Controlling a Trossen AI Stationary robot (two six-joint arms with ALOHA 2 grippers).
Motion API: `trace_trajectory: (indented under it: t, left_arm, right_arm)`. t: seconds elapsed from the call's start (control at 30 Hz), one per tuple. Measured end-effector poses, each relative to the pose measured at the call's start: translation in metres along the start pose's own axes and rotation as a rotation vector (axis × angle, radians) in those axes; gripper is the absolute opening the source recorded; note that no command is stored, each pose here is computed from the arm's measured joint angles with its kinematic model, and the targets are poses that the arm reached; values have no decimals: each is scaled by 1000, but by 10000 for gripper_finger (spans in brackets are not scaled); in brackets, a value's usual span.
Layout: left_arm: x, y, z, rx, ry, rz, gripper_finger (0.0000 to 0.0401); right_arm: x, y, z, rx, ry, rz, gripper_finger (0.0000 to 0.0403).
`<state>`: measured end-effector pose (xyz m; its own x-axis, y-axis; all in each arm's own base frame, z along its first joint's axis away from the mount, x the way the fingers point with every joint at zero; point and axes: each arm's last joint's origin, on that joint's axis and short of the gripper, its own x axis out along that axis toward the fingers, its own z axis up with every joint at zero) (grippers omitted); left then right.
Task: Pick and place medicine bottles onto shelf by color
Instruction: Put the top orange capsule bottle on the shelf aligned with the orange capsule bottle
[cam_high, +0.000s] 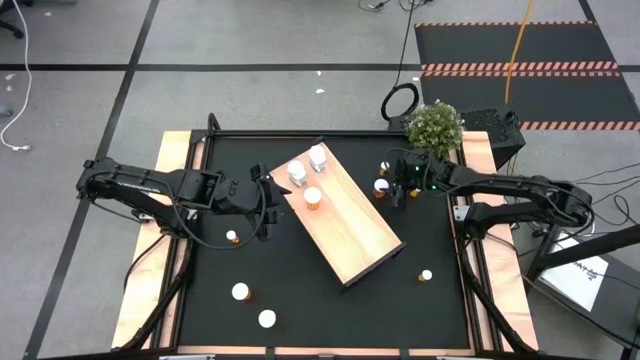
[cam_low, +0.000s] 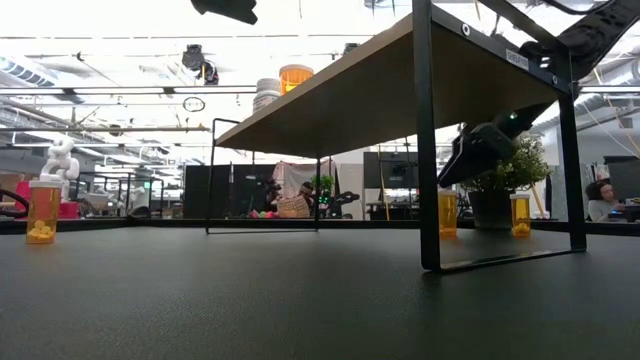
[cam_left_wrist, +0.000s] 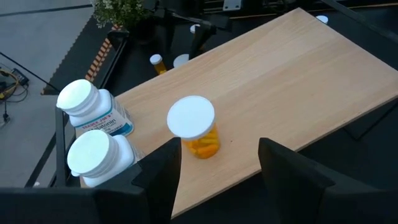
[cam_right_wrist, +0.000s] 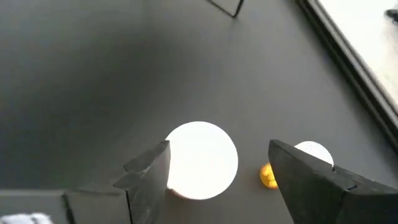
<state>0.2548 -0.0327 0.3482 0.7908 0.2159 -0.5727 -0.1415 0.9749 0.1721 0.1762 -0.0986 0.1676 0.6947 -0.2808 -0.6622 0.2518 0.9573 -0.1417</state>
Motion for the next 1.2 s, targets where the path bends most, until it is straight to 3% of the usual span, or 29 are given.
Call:
trace_trajectory:
  t: [1.2]
  left_arm:
    - [0, 0, 0, -19, -2, -1, 214]
  right_arm:
    - [13, 1, -3, 25, 31, 38, 258]
